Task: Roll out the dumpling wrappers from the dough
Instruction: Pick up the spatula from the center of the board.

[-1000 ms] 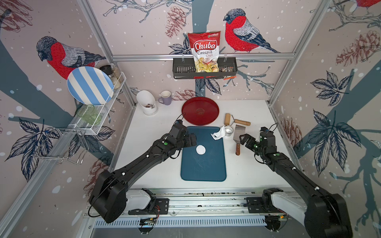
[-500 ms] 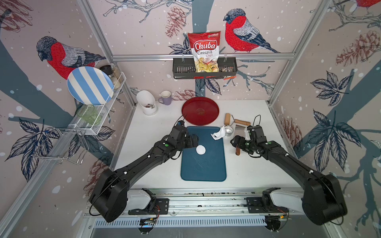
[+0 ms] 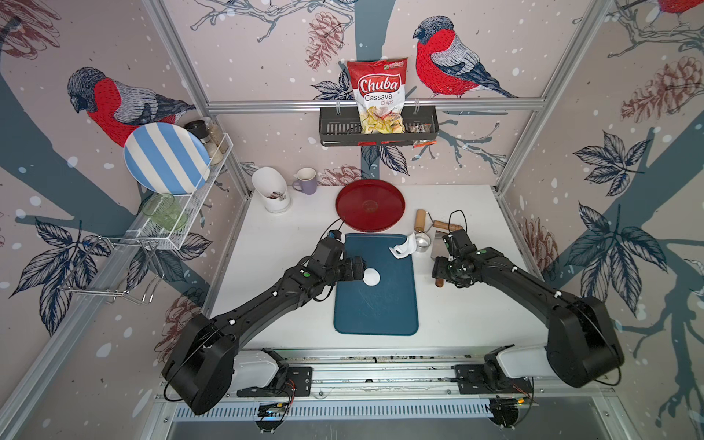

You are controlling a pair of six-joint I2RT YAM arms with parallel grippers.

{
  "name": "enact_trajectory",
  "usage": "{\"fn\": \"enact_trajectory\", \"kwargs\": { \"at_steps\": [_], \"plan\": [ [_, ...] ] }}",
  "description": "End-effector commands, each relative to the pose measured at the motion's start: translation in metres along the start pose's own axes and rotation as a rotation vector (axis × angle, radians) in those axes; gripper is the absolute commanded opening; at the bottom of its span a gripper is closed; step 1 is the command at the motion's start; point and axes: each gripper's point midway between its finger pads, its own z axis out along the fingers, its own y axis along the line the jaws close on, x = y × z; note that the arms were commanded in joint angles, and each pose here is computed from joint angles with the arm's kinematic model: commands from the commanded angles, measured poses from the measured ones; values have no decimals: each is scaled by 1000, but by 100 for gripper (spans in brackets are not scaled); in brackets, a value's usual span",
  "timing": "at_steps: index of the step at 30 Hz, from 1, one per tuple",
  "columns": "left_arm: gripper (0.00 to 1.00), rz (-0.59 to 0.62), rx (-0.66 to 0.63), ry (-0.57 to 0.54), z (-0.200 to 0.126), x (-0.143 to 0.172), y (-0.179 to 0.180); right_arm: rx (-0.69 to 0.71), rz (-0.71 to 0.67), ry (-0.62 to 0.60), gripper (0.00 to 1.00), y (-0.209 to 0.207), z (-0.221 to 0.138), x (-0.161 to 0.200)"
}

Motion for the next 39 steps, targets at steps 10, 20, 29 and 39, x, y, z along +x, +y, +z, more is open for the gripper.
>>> {"fn": "enact_trajectory", "kwargs": {
  "at_steps": [10, 20, 29, 39],
  "plan": [
    [95, 16, 46, -36, 1, -9, -10, 102, -14, 39, 55, -32, -2, 5],
    [95, 15, 44, -34, 3, -9, -10, 96, -35, 58, 41, -31, 0, 9],
    [95, 16, 43, -49, 0, -12, -10, 93, -41, 60, 30, -32, -2, 8],
    [96, 7, 23, -81, -6, -21, -10, 65, -23, -6, 11, -29, -16, -4]
  ]
}}
